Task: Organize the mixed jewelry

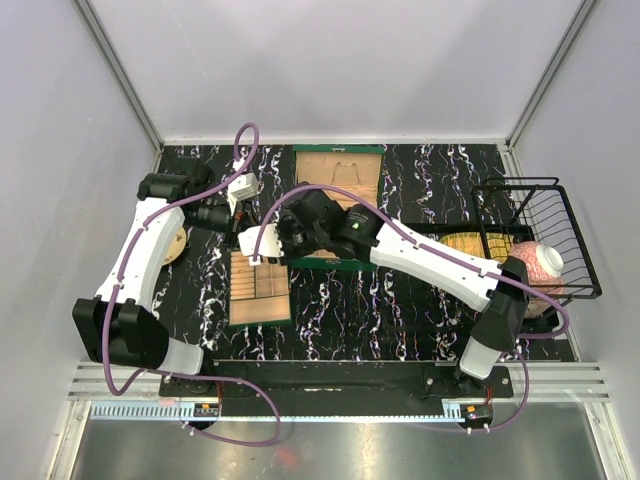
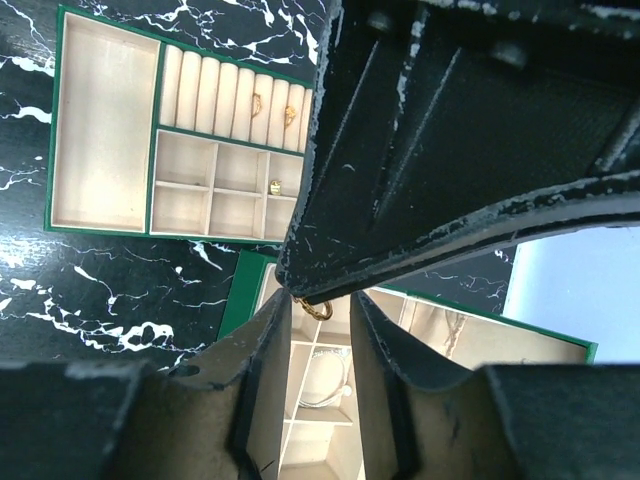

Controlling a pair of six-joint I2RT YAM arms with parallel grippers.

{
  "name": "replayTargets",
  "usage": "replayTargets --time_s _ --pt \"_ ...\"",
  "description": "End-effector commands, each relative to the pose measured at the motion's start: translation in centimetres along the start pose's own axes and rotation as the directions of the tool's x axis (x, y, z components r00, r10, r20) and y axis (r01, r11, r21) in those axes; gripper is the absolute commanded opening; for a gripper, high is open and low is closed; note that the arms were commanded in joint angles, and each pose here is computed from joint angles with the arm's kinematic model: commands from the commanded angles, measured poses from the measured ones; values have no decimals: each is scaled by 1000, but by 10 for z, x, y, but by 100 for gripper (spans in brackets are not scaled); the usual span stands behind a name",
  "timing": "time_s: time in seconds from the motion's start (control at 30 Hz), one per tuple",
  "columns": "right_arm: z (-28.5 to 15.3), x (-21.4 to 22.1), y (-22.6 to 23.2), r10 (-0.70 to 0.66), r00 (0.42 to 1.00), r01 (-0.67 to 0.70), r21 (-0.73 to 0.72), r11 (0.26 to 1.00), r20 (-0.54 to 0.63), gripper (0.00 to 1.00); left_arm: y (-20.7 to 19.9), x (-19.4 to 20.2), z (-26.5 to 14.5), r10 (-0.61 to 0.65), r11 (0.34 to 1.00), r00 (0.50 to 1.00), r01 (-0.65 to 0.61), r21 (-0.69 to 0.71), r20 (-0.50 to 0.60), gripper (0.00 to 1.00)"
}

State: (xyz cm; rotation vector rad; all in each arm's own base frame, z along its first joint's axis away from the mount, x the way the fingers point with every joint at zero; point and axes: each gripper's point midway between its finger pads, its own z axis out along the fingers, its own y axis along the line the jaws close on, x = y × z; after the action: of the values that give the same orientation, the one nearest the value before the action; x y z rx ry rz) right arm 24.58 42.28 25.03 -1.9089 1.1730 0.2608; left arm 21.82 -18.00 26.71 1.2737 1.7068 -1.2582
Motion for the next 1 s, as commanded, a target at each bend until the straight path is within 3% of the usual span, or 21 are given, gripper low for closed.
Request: replayTargets --time_s 0.0,0.2,0.73,0.9,0.93,0.97 --pt "-11 -16 -10 -29 999 29 35 999 13 34 -35 3 -1 -138 988 990 138 68 -3 0" --pt "-12 -18 -10 -36 999 36 38 999 12 30 -35 4 -1 -140 988 990 140 70 -4 0" --pt "-13 -22 -8 -39 999 39 33 999 9 1 -35 5 -1 -141 988 990 141 68 -9 0" --pt "-18 -21 -6 -26 1000 26 29 999 4 0 -33 4 -1 -135 989 991 135 57 -9 0" --pt "-18 -20 -5 -18 1000 18 31 999 0 0 -32 3 -2 -134 990 991 134 53 -12 2" --pt "-21 -20 -6 -13 1000 13 36 999 -1 0 -33 2 -3 -125 991 992 125 49 -12 11"
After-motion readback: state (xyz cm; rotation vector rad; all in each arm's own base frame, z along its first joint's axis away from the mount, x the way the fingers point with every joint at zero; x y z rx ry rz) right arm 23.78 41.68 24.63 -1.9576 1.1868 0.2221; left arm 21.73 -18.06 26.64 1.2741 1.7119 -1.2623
